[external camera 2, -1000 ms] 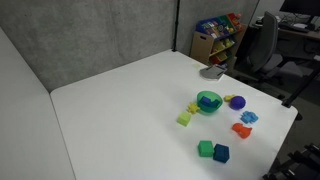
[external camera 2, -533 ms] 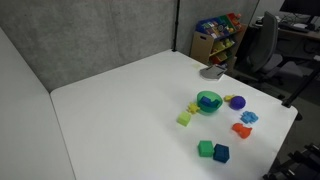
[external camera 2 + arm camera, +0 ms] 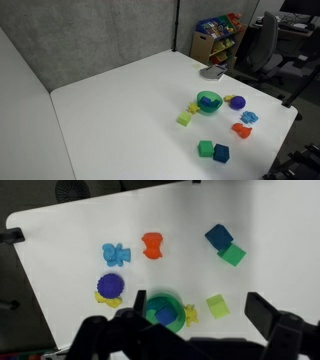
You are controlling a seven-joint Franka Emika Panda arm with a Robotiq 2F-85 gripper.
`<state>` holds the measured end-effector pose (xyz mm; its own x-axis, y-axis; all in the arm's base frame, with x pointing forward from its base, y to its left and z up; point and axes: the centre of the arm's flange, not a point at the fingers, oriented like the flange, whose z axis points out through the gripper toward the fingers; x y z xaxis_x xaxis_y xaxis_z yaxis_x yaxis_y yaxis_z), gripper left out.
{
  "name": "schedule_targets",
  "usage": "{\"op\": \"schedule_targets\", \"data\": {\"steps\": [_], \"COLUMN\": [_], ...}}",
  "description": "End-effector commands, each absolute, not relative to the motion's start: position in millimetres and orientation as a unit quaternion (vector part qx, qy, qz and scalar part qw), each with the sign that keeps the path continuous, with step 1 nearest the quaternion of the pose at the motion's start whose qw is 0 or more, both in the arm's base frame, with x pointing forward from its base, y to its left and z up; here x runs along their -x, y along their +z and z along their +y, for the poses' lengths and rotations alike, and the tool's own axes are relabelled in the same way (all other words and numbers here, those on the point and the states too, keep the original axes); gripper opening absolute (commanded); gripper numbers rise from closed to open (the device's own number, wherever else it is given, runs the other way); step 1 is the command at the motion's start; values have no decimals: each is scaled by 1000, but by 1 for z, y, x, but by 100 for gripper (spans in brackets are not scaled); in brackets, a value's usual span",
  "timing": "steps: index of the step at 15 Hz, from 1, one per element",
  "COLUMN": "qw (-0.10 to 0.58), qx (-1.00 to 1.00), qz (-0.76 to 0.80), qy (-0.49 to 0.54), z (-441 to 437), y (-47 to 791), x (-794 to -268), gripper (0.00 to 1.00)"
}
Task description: Put the green building block on the lime green building block
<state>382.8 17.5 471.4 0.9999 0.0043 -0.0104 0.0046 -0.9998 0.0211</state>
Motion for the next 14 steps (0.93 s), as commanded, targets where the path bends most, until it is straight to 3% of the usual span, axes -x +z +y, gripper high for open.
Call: {"op": "schedule_targets", "data": {"steps": [1,14], "qw": [18,-18], "qx": [-1000,-1000], "qz": [-9,12], "qy": [3,9], "z": [25,79], "y": [468,363], "x": [-413,-474], "gripper": [100,100]}}
